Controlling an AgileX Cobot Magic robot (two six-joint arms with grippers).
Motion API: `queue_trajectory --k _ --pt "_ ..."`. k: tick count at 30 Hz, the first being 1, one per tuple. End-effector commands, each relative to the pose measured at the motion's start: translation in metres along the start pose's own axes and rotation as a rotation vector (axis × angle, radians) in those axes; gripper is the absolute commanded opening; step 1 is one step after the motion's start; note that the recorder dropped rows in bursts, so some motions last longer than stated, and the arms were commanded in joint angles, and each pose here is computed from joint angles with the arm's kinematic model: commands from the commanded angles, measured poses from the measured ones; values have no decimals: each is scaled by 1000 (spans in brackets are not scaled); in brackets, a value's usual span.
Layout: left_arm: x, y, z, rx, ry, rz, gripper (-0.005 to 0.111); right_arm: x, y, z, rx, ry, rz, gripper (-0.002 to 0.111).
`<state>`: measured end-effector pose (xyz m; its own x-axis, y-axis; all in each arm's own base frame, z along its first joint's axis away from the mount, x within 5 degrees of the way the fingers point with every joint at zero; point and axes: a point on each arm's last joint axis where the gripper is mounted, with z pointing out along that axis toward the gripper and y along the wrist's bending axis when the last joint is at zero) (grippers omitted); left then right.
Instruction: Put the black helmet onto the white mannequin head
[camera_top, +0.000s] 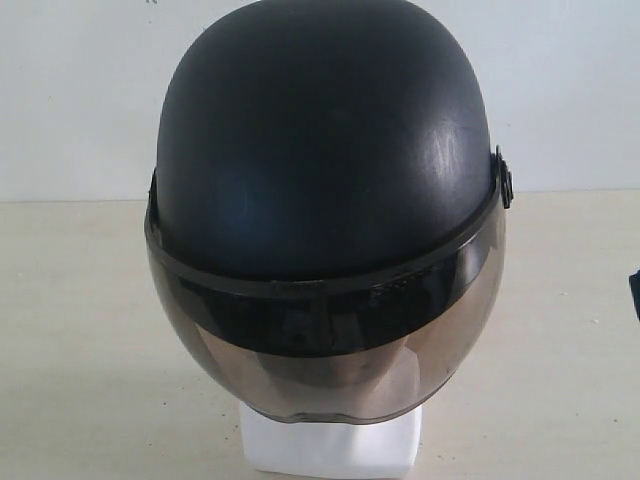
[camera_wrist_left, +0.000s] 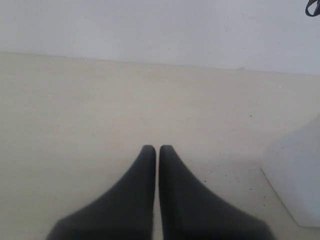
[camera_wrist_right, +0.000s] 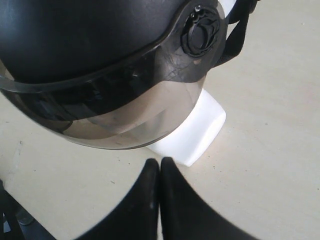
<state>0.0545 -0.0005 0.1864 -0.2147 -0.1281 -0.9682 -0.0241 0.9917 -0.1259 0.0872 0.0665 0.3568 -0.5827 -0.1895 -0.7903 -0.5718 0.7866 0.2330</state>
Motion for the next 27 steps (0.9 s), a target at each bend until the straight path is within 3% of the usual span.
queue_trajectory --k 1,14,20,27 --pt "1 0 0 5 0 8 4 1 0 0 2 2 -5 0" --pt "1 0 0 5 3 8 4 2 1 -2 -4 -7 6 0" --pt "1 0 0 5 3 8 4 13 -8 -20 128 -360 53 0" --pt "1 0 0 5 3 8 4 79 -30 -17 366 -729 113 0"
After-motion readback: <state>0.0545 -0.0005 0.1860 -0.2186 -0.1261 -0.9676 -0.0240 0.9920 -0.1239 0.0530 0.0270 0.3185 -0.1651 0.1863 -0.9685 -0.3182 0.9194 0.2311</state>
